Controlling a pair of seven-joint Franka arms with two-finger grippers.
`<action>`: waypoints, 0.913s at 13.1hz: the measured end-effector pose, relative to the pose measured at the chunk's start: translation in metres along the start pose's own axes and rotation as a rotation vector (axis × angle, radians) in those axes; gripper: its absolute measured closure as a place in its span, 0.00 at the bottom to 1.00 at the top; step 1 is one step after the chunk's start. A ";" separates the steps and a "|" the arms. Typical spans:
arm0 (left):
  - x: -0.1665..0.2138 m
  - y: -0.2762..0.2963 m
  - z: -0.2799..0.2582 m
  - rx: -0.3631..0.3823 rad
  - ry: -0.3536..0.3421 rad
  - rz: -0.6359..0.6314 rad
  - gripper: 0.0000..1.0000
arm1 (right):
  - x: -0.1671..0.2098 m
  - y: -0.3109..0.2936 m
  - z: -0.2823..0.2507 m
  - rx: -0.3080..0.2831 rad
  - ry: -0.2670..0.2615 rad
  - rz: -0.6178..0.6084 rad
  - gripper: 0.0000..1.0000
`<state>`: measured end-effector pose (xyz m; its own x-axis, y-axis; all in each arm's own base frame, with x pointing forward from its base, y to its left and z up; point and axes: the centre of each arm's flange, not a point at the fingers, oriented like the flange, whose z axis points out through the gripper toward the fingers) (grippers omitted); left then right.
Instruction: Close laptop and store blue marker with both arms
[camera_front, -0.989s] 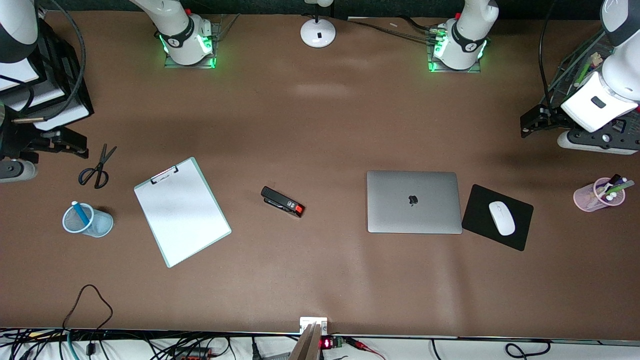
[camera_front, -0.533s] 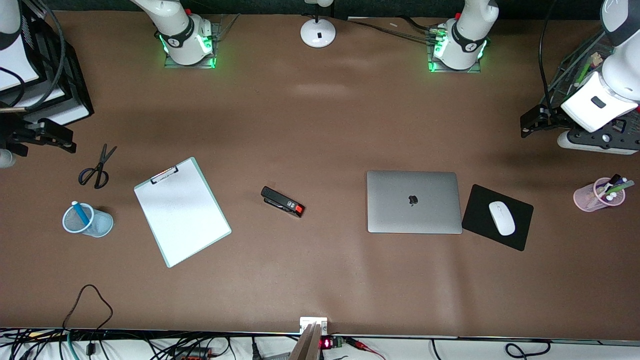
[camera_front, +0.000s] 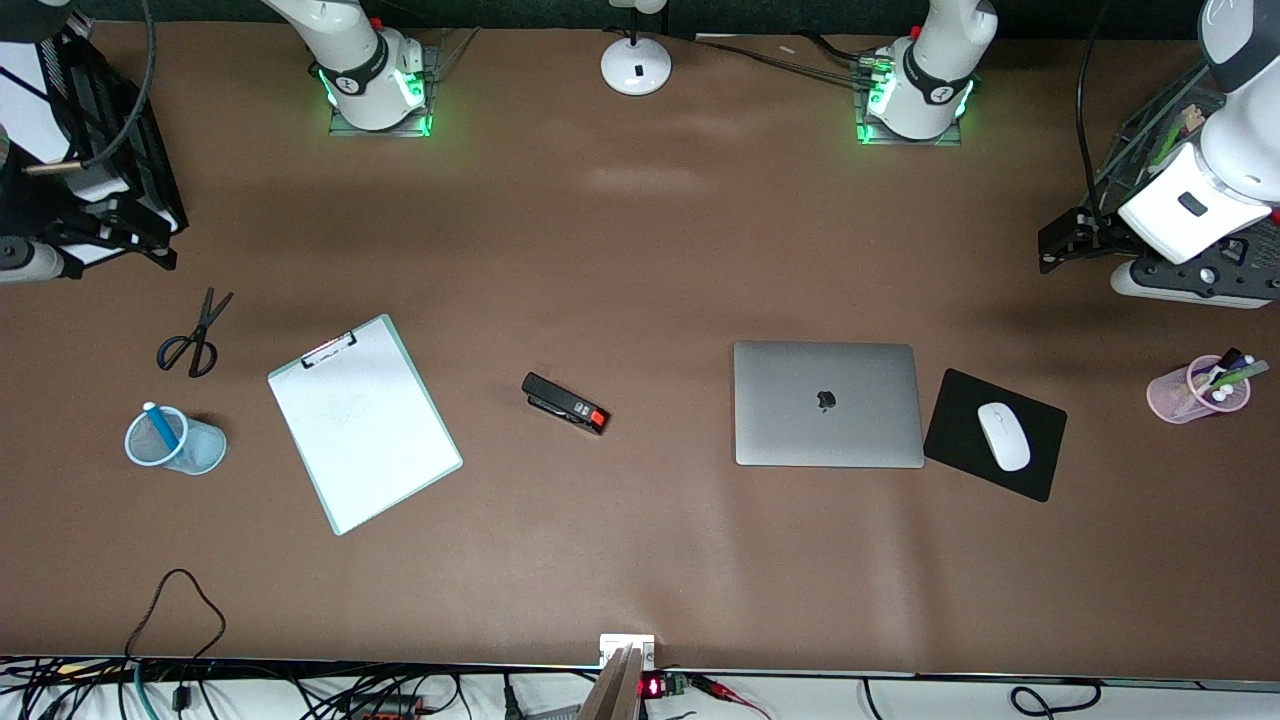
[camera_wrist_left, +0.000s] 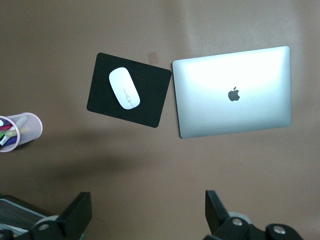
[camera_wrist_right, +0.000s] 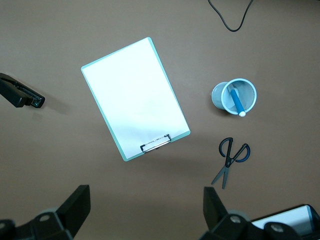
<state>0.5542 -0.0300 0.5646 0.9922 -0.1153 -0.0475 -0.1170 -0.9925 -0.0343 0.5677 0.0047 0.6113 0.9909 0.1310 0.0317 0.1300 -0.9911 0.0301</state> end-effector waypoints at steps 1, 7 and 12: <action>0.000 0.000 0.000 0.000 0.000 0.000 0.00 | -0.003 0.001 -0.001 0.000 0.001 0.001 0.00; 0.000 0.001 0.000 0.000 -0.002 0.002 0.00 | -0.006 0.010 0.003 0.000 0.002 0.019 0.00; 0.000 0.001 -0.002 0.000 0.002 0.003 0.00 | -0.012 0.008 0.006 0.001 0.003 0.017 0.00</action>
<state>0.5542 -0.0312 0.5669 0.9920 -0.1182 -0.0453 -0.1198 -0.9922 -0.0344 0.5568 -0.0054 0.6054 0.9929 0.1138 0.0351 0.1128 -0.9932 0.0286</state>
